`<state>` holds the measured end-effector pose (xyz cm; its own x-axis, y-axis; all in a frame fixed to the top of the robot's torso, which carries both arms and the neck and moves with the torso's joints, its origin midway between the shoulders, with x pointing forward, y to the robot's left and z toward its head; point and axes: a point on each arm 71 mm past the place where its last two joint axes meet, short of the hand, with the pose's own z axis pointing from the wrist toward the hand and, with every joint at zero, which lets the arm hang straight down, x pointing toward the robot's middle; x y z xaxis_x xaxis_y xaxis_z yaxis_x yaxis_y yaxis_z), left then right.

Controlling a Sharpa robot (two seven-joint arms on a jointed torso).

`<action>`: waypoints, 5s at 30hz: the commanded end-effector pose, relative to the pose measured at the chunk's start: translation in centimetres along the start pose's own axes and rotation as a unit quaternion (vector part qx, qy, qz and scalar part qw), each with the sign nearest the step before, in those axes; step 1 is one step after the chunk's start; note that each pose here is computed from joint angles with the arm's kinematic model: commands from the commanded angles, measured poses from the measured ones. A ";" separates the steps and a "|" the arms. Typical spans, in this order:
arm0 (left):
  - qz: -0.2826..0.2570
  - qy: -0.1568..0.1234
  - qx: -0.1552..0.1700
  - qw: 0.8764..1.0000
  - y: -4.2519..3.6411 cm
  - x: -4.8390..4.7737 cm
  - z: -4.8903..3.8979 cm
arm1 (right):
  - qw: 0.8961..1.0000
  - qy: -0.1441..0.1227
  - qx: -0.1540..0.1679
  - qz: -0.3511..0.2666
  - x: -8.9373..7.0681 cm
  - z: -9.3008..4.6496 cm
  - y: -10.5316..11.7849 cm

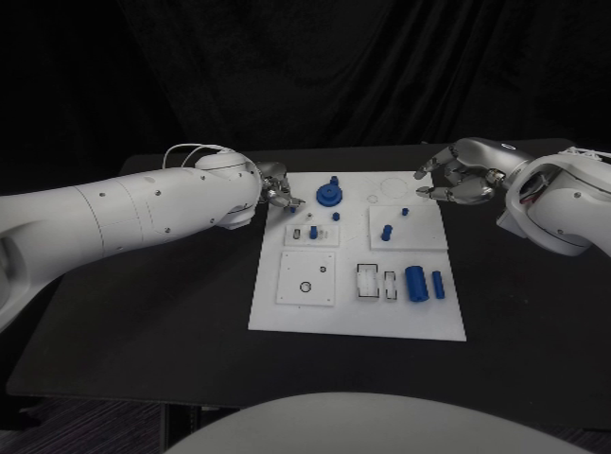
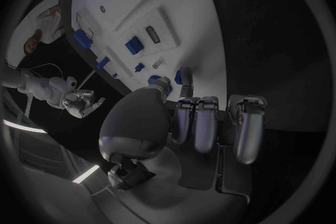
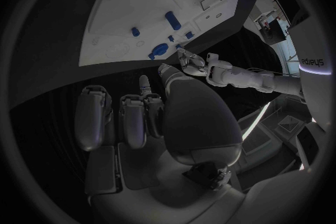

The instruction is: Assemble the parts on the task board

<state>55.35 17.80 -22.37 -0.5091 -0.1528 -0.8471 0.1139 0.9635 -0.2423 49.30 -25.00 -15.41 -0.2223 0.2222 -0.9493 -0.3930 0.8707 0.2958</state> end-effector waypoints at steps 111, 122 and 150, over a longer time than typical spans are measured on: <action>-0.050 -0.004 0.040 0.998 0.41 5.23 -5.73 | 1.000 0.012 0.020 -0.001 0.2 -0.3 -0.7; -0.053 -0.012 0.044 0.998 0.32 5.14 -5.54 | 1.000 0.012 0.020 -0.001 0.2 -0.4 -0.8; -0.048 -0.009 0.045 0.998 0.02 5.09 -4.91 | 1.000 0.014 0.021 -0.001 0.3 -0.3 -0.8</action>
<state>48.72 18.32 -24.18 -0.4917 -0.2638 -0.8298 0.1242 0.9220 -0.3666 49.24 -25.62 -15.71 -0.2423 0.2112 -0.9469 -0.3743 0.8801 0.2921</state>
